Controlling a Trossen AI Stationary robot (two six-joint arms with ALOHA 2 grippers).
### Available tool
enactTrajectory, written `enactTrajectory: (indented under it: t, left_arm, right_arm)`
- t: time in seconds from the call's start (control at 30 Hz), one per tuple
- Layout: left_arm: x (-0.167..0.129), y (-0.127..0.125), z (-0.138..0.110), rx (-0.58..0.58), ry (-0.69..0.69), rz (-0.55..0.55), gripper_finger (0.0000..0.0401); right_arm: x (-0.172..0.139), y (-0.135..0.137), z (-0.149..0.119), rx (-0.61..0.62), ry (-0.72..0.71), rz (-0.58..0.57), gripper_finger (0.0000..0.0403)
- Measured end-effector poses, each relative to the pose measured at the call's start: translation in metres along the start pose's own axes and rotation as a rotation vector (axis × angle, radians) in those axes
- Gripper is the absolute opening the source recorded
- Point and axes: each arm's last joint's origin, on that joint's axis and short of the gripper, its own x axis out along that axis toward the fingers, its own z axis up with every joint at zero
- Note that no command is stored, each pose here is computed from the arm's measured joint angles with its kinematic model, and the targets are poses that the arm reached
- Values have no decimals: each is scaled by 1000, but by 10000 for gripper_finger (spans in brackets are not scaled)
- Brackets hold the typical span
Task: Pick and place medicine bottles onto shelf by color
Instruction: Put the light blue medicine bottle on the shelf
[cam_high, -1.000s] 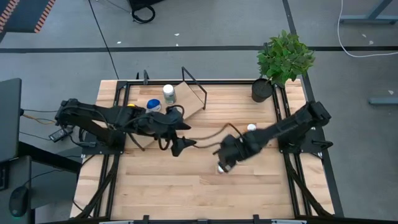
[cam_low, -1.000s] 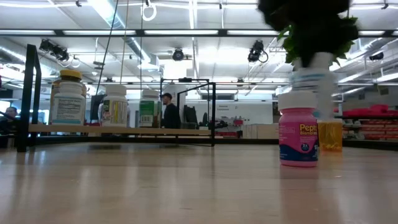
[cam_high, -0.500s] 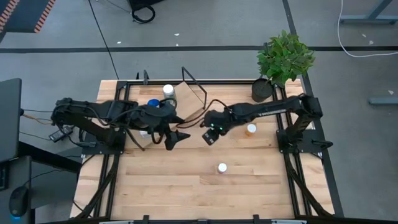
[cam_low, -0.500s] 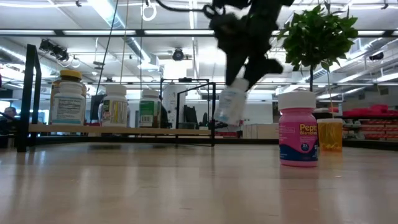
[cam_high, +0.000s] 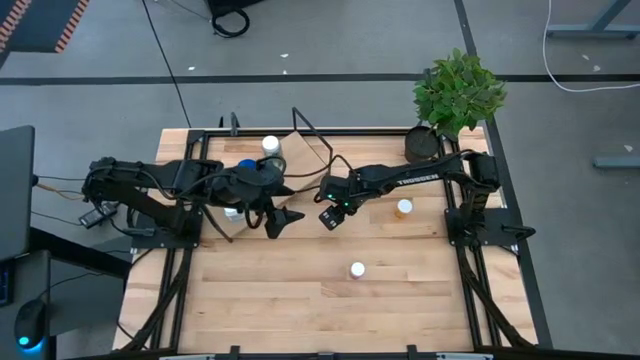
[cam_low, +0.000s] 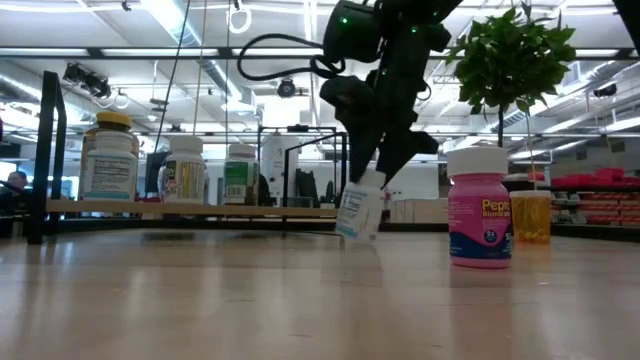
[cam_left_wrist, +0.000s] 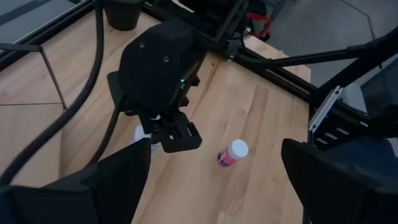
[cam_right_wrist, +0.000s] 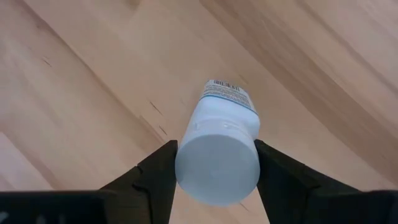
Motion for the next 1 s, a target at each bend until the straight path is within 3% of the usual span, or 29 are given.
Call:
enactTrajectory:
  t: [0.6, 0.7, 0.9, 1.0]
  left_arm:
    - [10, 6, -10, 23, 106, 80, 364]
    - [10, 9, -14, 41, 135, 123, 364]
    - [9, 23, -22, 95, 194, 319, 364]
    - [14, 28, -19, 101, 189, 344, 364]
  right_arm:
    - [-4, 5, 3, -29, -29, 69, 273]
    - [-16, 5, 0, -53, -25, 81, 281]
    - [-53, 10, -13, -120, -73, 92, 285]
    - [-74, 13, -25, -142, -119, 76, 285]
